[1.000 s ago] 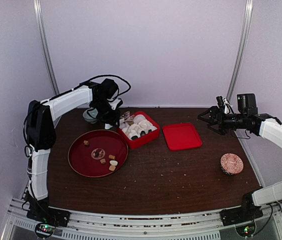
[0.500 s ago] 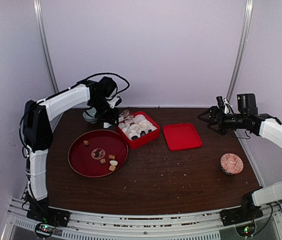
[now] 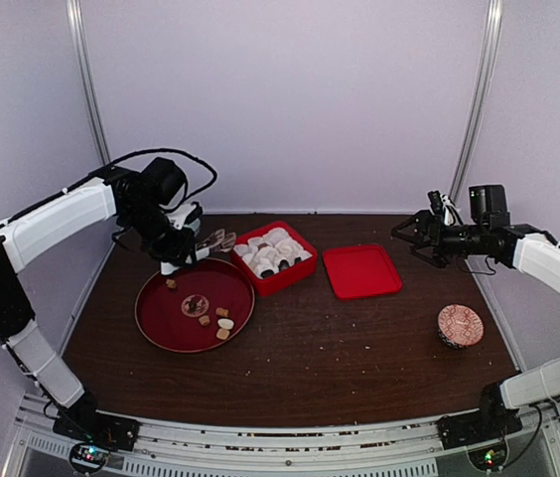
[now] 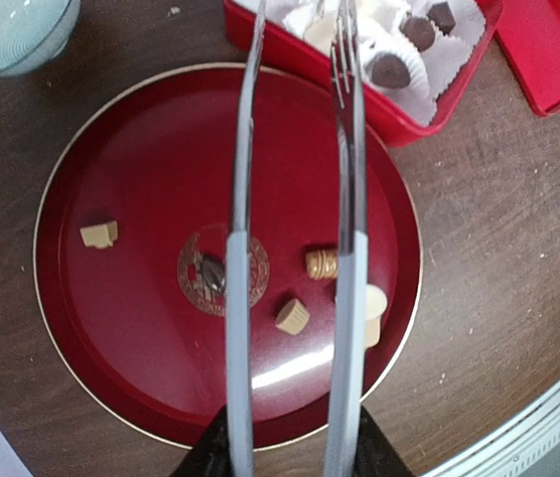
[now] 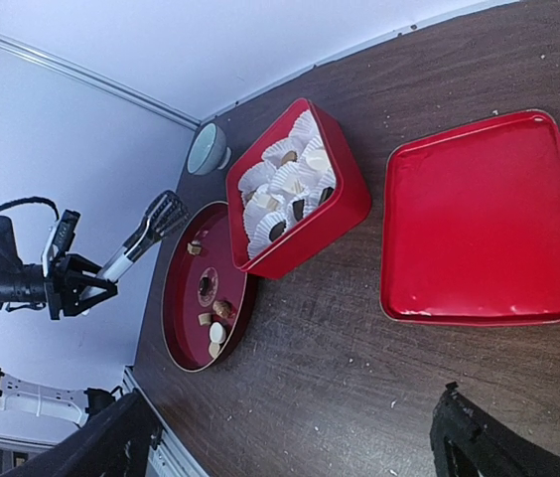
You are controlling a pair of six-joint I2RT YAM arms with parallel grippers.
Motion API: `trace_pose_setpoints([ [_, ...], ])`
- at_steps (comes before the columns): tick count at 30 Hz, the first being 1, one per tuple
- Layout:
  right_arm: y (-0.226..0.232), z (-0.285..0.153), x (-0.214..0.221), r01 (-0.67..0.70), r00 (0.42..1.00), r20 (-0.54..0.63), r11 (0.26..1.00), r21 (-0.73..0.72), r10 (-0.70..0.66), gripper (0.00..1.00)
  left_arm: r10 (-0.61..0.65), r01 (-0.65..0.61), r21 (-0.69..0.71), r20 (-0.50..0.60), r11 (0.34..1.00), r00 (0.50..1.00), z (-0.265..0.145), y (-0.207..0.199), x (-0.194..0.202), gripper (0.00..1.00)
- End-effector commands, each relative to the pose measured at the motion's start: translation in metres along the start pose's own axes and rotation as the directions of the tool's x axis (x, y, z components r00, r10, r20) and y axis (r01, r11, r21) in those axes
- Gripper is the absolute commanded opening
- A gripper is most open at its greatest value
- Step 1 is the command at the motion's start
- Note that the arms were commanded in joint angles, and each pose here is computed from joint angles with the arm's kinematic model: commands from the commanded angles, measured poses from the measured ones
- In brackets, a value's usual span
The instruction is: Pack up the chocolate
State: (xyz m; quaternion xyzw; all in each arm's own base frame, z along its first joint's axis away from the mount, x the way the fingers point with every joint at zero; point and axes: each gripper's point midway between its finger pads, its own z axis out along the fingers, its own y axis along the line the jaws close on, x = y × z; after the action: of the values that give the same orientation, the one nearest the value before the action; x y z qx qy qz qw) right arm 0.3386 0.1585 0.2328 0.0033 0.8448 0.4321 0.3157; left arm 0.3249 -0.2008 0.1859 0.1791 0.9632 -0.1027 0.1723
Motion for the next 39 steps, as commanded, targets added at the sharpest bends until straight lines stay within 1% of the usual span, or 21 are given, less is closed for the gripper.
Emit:
trace_pose_setpoints([
  [1,0.012,0.0,-0.008,0.03,0.999,0.013,0.999,-0.032,-0.029,1.0,-0.04,0.04,0.03,-0.013,0.999,0.999,-0.014,0.0,0.029,0.34],
  [8,0.01,0.001,-0.005,0.023,1.0,0.008,0.999,-0.037,-0.023,1.0,-0.044,0.05,0.047,-0.104,0.998,0.994,-0.026,0.002,0.087,0.34],
  [12,0.01,0.002,-0.003,0.023,1.0,0.004,0.999,-0.039,-0.023,1.0,-0.032,0.044,0.05,-0.208,0.998,0.978,-0.022,0.002,0.122,0.33],
  [20,0.009,0.003,-0.002,0.02,1.0,-0.002,0.999,-0.04,-0.02,1.0,-0.001,0.018,0.061,-0.273,0.998,0.962,-0.02,-0.001,0.155,0.34],
  [28,0.009,0.002,0.0,0.019,1.0,0.002,0.999,-0.039,-0.019,1.0,0.014,0.005,0.063,-0.286,0.998,0.958,-0.011,0.0,0.158,0.33],
  [39,0.008,-0.002,0.004,0.011,1.0,0.008,0.999,-0.032,-0.011,1.0,0.031,-0.016,0.059,-0.272,0.998,0.962,0.003,-0.001,0.138,0.33],
])
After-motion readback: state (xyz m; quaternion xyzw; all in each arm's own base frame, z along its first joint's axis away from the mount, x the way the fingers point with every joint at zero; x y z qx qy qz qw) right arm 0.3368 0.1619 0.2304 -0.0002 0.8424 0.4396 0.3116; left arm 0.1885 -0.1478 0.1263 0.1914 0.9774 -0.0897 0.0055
